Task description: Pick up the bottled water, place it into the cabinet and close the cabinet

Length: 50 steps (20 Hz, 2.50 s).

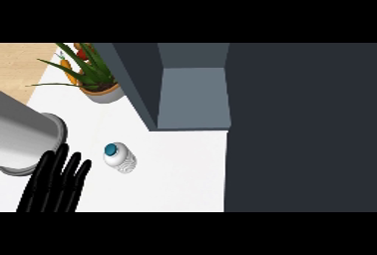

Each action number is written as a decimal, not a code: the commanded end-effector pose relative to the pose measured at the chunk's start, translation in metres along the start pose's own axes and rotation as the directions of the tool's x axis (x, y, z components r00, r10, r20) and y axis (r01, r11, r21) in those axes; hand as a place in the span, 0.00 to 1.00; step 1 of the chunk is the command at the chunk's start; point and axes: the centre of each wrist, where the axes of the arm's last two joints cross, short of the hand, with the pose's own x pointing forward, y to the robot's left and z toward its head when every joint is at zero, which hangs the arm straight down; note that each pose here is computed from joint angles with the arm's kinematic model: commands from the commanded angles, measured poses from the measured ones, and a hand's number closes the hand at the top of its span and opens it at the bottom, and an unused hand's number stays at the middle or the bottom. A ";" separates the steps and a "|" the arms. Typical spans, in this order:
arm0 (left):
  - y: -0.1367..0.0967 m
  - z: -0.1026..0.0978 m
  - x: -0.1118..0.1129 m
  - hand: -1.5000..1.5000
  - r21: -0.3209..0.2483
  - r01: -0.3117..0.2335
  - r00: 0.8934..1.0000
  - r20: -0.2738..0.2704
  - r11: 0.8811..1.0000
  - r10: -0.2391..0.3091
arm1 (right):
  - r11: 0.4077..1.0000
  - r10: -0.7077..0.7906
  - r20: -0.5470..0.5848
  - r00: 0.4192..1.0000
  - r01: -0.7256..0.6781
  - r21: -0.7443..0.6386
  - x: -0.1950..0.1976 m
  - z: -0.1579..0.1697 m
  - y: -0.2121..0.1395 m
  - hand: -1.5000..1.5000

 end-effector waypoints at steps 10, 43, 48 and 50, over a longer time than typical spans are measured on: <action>0.054 -0.021 -0.053 0.00 0.068 0.110 0.991 -0.084 0.992 -0.104 | 0.996 -0.079 0.079 0.994 0.075 0.050 0.037 0.026 0.008 0.00; 0.142 -0.076 -0.228 0.00 0.130 0.197 0.960 -0.228 0.972 -0.164 | 0.989 -0.105 0.084 0.991 0.095 0.115 0.045 0.050 -0.005 0.00; 0.148 -0.063 -0.261 0.00 0.183 0.118 0.980 -0.180 0.976 -0.085 | 0.992 -0.099 0.092 0.991 0.091 0.086 0.040 0.052 -0.007 0.00; 0.126 -0.076 -0.267 0.00 0.152 0.078 0.984 -0.174 0.985 -0.051 | 0.990 -0.099 0.082 0.992 0.090 0.107 0.043 0.053 -0.009 0.00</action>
